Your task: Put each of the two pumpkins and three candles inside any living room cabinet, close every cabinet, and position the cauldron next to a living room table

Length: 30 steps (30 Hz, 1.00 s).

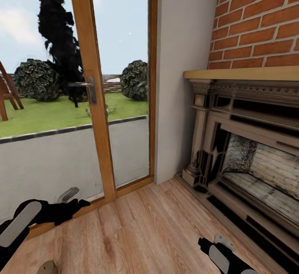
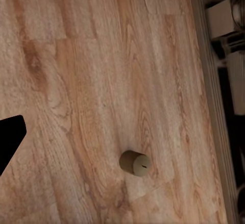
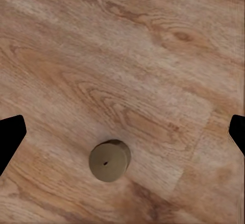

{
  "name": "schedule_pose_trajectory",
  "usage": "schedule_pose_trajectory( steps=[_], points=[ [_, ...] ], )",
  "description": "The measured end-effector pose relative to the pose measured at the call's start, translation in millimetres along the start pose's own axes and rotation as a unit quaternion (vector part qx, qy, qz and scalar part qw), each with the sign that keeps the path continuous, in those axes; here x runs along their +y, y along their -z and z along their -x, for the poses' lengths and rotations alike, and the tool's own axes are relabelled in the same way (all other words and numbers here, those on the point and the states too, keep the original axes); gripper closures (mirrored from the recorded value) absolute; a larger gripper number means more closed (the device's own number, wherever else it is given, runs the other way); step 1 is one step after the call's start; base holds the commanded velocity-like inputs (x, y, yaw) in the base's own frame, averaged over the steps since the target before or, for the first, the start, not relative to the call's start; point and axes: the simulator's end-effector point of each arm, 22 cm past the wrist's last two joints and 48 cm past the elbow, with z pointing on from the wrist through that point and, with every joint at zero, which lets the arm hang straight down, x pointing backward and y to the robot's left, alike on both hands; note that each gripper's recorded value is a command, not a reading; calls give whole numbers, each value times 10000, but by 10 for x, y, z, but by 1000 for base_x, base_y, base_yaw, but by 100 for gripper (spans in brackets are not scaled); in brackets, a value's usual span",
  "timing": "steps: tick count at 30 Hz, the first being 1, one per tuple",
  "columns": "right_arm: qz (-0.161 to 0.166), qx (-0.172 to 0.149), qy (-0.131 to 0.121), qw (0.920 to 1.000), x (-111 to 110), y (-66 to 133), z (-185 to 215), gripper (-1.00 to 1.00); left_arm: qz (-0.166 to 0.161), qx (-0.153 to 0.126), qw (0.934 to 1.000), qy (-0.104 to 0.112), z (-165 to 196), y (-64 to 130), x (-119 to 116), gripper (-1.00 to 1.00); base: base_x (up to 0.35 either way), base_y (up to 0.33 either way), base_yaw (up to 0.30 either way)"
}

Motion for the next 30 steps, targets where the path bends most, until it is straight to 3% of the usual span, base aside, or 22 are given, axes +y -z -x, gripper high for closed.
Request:
schedule_pose_trajectory(
  steps=[3, 7, 12, 15, 18, 24, 30],
  points=[
    [-10, 52, 221, 9997, 36, 4, -87, -100, -114, -71, 9998, -142, 43, 54, -144, -100, 24, 0, 0],
    [-105, 415, 398, 9983, 86, 16, -526, -100, -279, -188, 9988, -354, 100, 143, -358, -100, 6, 0, 0],
    [-13, 730, 500, 9961, 342, 98, -946, -100, -331, -232, 9982, -437, 123, 183, -431, -100, 1, 0, 0],
    [6, 743, 505, 9960, 378, 109, -979, -100, -350, -168, 9982, -463, 98, 191, -440, -100, 0, 0, 0],
    [25, 733, 507, 9960, 397, 112, -980, -100, -423, 64, 9978, -514, 13, 216, -449, -100, 0, 0, 0],
    [73, 632, 612, 9961, 407, 36, -1007, -100, -1028, 383, 9939, -130, -120, 255, -589, -100, 0, 0, 0],
    [102, 377, 646, 9971, 406, -64, -976, -100, -1359, 487, 9894, 169, -134, 302, -563, -100, 0, 0, 0]
  ],
)
